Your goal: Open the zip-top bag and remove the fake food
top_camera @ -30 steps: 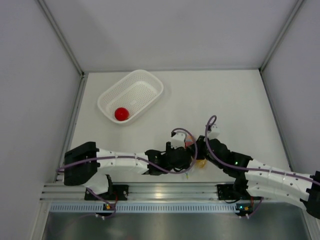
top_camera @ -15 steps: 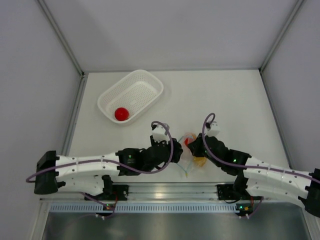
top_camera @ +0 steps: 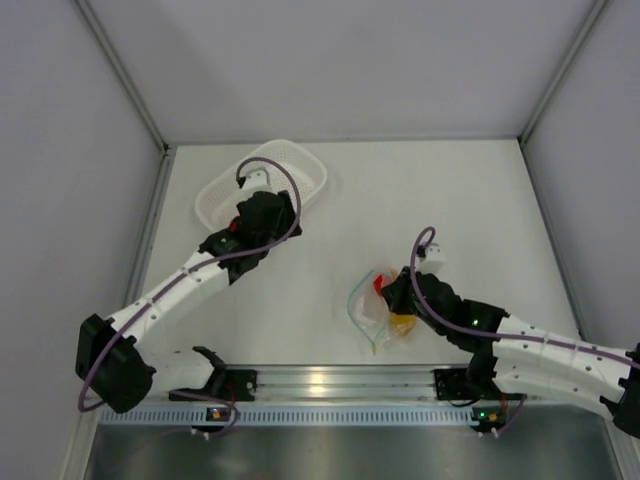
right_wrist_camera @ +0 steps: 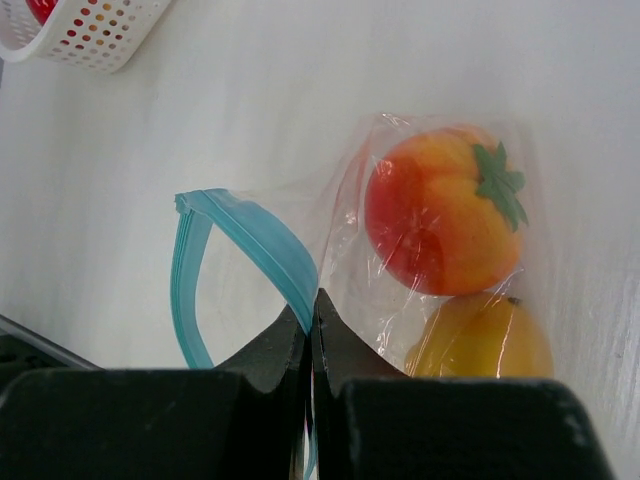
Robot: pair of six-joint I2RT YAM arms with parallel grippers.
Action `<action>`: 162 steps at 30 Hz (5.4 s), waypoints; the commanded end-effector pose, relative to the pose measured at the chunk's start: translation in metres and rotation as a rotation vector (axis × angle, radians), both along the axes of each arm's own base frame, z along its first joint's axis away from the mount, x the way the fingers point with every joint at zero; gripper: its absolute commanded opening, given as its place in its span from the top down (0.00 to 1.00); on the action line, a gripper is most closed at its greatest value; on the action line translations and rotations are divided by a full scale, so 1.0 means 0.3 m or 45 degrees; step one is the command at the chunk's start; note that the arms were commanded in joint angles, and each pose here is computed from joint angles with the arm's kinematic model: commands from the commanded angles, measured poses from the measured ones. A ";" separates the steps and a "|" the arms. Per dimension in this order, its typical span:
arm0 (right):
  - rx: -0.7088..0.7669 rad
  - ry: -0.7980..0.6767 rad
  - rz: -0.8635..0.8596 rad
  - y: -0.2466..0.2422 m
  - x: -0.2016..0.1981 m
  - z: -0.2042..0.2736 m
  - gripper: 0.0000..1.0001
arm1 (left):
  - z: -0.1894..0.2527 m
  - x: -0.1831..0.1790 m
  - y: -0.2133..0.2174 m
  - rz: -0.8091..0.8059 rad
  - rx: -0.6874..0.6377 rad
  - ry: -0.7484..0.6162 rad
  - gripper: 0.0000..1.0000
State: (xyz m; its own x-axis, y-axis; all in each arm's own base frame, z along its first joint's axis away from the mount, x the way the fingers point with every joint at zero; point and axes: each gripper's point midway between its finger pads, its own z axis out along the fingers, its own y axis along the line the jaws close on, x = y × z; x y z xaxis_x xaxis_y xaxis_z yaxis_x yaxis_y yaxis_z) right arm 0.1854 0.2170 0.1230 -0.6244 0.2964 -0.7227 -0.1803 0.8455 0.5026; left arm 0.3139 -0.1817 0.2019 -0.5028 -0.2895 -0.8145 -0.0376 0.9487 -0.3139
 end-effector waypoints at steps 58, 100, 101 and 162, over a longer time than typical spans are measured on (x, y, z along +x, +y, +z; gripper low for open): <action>0.058 -0.088 0.019 0.042 0.054 0.132 1.00 | 0.229 0.018 0.065 -0.161 -0.397 -0.041 0.02; 0.350 -0.039 0.218 0.226 -0.008 0.241 1.00 | -0.308 -0.415 -0.384 -0.226 0.134 0.093 0.88; 0.353 -0.043 0.206 0.206 -0.011 0.242 1.00 | -0.320 -0.413 -0.394 -0.229 0.146 0.104 0.89; -0.086 0.069 0.233 0.152 0.020 0.002 1.00 | -0.171 -0.364 -0.386 -0.049 0.317 0.012 0.70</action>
State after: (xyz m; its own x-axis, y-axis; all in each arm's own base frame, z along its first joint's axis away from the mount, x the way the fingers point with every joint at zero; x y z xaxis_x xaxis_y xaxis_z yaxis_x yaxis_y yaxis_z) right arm 0.1877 0.2802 0.1199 -0.7336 0.1020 -0.6719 -0.3293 0.8115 0.4828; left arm 0.2002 -0.2793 0.1448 -0.5156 -0.0248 -0.8565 -0.0178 0.9997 -0.0183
